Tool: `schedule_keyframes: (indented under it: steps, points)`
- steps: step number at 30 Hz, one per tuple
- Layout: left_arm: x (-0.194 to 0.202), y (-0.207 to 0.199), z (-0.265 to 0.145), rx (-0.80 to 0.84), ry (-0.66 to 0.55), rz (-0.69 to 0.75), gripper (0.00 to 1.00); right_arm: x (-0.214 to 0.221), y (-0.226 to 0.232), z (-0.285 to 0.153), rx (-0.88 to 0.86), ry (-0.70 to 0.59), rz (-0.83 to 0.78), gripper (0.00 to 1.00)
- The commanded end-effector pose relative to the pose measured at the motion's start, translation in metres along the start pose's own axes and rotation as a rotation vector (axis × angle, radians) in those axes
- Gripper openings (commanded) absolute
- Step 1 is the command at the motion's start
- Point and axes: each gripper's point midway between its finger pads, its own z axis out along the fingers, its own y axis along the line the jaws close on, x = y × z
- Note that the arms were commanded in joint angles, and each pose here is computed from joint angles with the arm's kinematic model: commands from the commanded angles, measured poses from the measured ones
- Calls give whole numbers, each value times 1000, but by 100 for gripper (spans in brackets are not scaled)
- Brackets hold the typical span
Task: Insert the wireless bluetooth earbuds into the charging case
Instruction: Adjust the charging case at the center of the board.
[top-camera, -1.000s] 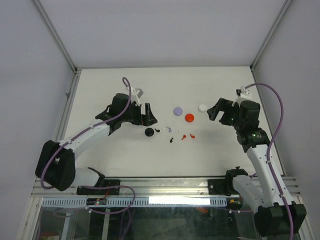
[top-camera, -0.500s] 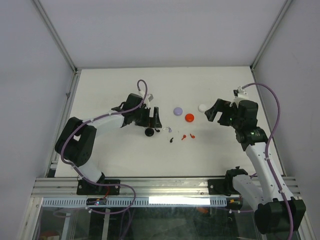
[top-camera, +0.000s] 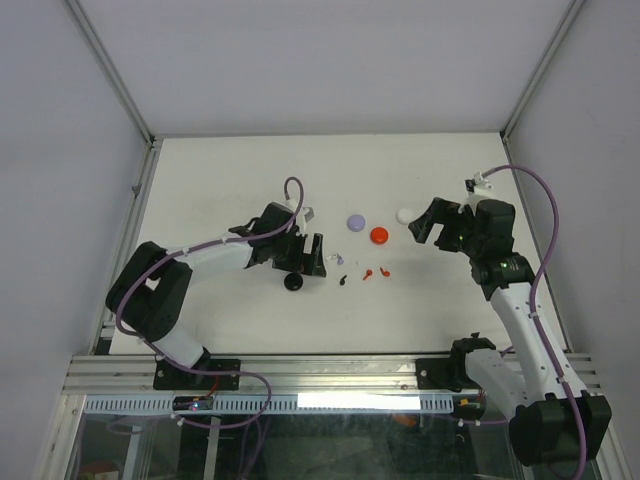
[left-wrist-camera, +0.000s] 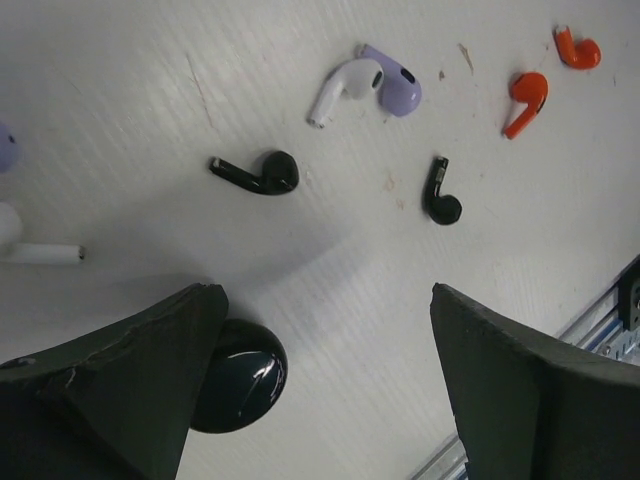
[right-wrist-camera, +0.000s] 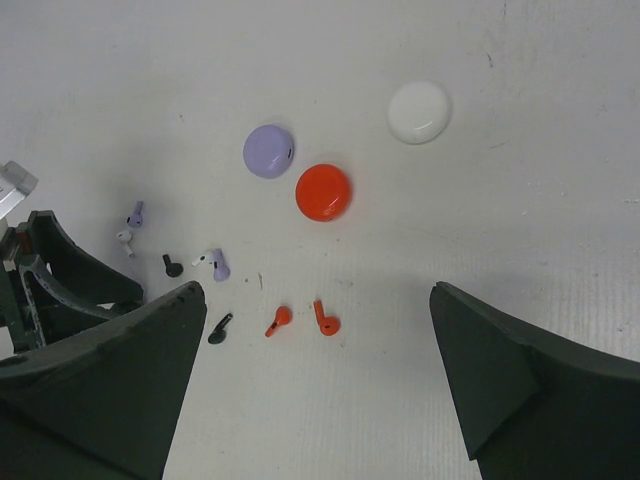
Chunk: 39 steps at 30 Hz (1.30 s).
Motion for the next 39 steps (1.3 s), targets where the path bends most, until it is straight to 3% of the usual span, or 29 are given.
schedule_keyframes:
  steps: [1,8,14,22,31,39]
  points:
    - [5,-19,-16,-4,-18,-8,90,-12,9,1,-48,-37,-26,99]
    - [2,-2,-38,-184,-45,16,91,-10,11,2,-57,-28,-28,99]
    - [12,11,-42,-269,5,3,92,-10,12,2,-63,-25,-28,99]
    - [38,16,-38,-281,65,-78,93,-8,12,3,-70,-19,-28,99]
    - [54,19,-21,-322,131,-68,93,-9,13,0,-74,-28,-30,99]
    - [51,-12,-15,-264,123,-82,92,-8,14,1,-78,-24,-29,99]
